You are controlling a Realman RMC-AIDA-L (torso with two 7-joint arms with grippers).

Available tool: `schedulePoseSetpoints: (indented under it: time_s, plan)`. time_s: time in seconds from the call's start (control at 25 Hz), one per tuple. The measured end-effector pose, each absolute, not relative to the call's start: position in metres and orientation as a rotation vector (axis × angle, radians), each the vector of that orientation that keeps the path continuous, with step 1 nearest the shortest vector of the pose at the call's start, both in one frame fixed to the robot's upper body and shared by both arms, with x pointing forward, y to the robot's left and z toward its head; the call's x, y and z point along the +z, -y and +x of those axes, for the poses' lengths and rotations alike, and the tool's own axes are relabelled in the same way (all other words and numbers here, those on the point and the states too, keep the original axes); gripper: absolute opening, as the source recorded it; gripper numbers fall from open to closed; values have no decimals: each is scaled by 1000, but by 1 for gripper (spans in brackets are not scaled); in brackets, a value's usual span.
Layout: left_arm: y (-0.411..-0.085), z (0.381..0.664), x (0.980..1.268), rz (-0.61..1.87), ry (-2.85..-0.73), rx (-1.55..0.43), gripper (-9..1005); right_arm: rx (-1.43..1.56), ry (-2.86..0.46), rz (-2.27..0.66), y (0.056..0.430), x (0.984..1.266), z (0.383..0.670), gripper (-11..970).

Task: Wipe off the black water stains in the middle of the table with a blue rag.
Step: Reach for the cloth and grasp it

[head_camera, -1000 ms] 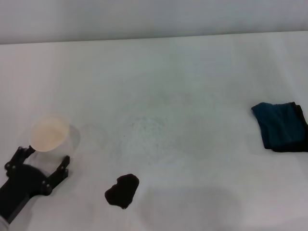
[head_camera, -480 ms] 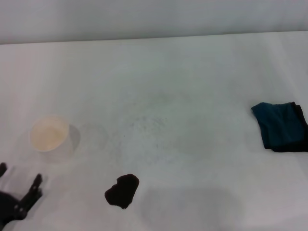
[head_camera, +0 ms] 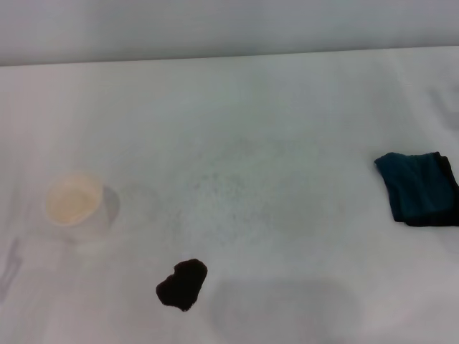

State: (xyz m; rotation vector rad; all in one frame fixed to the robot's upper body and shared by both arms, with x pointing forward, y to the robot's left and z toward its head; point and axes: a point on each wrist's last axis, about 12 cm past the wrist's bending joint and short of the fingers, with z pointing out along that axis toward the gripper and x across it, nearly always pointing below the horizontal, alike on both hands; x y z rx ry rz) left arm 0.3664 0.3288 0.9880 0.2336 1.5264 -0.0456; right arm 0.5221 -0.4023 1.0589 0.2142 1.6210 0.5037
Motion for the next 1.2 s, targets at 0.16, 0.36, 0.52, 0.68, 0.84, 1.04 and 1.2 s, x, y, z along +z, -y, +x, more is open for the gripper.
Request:
schedulePoseSetpoints:
  time_s: [0.16,0.36,0.52,0.68,0.84,1.04,1.2]
  plan:
    - [-331,380,993,243,-1490,-32,873,643,-1731,212,400,1088,544,663]
    - [-333,399,999,252,-1466,-54,872,708,-1931,141,397,1137,565,663]
    - [-339,412,1005,233,-1457,-86,872,662,-2154,14,391,1181,576,663]
    - [-340,421,1008,255,-1452,-93,871,611,-2327,-76,380,1215,581,663]
    - [-341,425,1009,269,-1451,-91,871,525,-2519,-124,360,1229,582,663]
    - [-342,427,1010,292,-1451,-91,870,303,-2690,-123,332,1227,577,663]
    - [-343,427,1010,327,-1458,-91,870,152,-2782,-179,299,1218,578,663]
